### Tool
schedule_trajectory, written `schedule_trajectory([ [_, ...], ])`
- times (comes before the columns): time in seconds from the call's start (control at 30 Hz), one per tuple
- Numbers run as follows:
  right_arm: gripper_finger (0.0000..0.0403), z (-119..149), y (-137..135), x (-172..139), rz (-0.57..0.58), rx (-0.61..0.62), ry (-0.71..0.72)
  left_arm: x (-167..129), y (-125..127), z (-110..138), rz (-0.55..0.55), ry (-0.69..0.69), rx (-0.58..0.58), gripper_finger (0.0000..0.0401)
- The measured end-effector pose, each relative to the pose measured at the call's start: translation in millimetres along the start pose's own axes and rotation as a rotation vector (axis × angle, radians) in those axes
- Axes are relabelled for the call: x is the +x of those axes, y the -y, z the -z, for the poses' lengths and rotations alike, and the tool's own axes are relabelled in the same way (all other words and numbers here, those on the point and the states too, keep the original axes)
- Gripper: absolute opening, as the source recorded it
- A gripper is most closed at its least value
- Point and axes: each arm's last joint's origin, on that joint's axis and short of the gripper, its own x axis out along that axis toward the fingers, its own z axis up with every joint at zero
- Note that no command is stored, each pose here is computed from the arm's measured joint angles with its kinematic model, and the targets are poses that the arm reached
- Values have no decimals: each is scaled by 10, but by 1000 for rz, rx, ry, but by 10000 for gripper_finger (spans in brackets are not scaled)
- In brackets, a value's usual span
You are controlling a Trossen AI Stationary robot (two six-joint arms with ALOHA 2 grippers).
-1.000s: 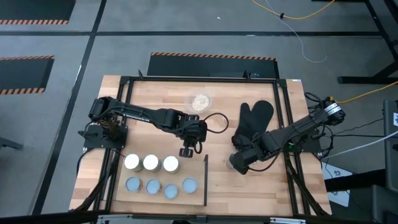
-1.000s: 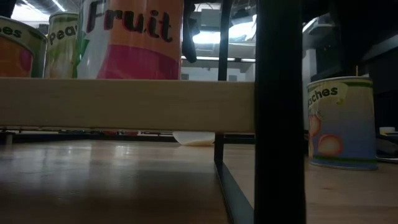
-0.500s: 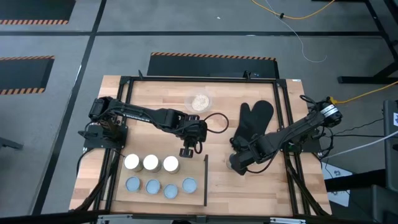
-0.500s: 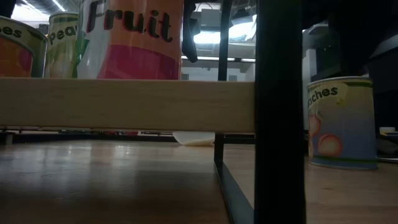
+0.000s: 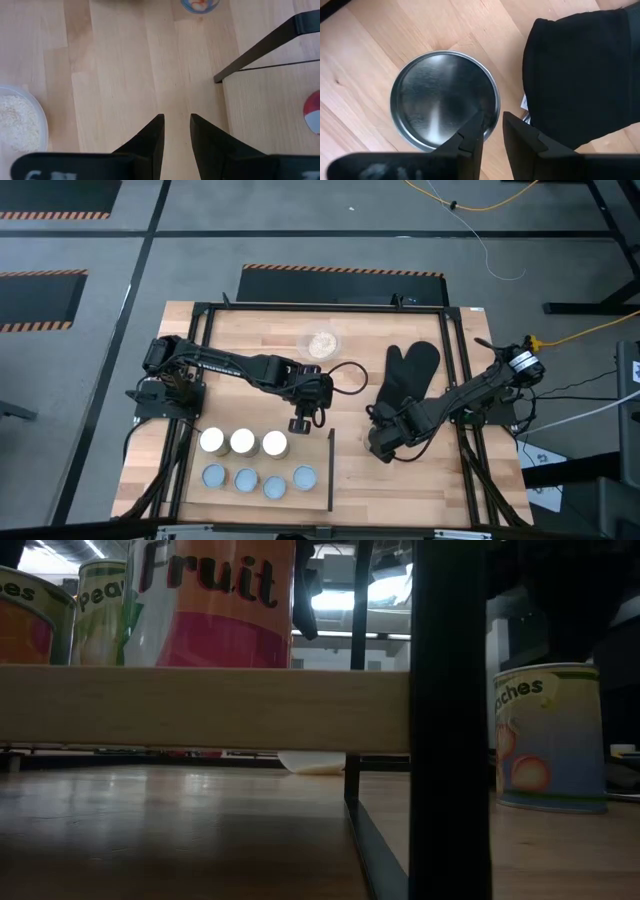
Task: Pick and place cans onto a shelf
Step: Put the yellow canned peach on the shelf aligned with the other white canned mixed fruit
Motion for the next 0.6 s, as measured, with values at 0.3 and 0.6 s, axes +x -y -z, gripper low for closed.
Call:
schedule_trajectory([
  [0.3,27,-13,-6,14,-1,-47,-3,-322,-26,40,-32,48,-2,85],
  [0.6,4,-143,50,41,-9,-105,-9,-1048,-21,322,-144,131,4,86],
])
